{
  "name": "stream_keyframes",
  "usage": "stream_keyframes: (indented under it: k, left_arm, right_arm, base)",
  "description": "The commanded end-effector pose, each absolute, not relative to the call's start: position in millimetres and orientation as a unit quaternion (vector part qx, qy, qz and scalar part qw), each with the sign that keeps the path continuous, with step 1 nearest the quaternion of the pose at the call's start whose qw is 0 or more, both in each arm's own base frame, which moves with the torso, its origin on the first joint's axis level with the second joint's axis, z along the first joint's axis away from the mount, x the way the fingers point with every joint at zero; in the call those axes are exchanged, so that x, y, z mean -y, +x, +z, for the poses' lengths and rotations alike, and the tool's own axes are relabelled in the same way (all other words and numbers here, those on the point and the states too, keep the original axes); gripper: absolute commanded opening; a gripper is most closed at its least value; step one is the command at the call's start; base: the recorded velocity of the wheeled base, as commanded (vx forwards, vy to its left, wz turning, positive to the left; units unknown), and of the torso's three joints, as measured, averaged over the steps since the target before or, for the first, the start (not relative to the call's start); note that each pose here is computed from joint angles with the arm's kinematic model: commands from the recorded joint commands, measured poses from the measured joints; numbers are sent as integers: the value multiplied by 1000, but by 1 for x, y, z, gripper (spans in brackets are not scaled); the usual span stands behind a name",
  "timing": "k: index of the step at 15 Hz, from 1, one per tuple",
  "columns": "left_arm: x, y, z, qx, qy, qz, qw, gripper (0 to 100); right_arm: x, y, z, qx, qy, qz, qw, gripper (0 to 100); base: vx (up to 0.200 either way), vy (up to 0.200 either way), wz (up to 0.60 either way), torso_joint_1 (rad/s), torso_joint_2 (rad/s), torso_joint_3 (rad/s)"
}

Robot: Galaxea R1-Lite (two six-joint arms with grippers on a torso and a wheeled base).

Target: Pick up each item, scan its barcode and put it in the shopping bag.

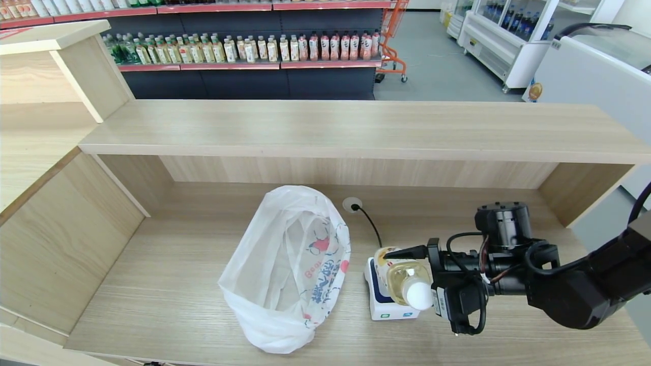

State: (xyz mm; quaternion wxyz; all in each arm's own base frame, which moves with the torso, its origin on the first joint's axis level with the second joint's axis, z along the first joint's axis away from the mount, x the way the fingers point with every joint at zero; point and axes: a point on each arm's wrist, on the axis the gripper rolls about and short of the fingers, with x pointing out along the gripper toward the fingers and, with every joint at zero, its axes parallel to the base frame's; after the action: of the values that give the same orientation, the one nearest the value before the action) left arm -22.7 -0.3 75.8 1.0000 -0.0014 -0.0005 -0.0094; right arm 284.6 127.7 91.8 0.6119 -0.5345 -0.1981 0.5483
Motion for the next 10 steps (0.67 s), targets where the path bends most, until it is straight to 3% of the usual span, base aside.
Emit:
stream_keyframes:
  k: [1,10]
  left_arm:
    - [0,-23,76,1,-2,-9,1000,100]
    - [0,-23,76,1,-2,-9,1000,100]
  right_arm:
    - [-128,285,90,198,-535,550,610,0]
    - [-128,285,81,200,-545,553,597,0]
  base:
    - [0,0,0,0,0,0]
    - [0,0,0,0,0,0]
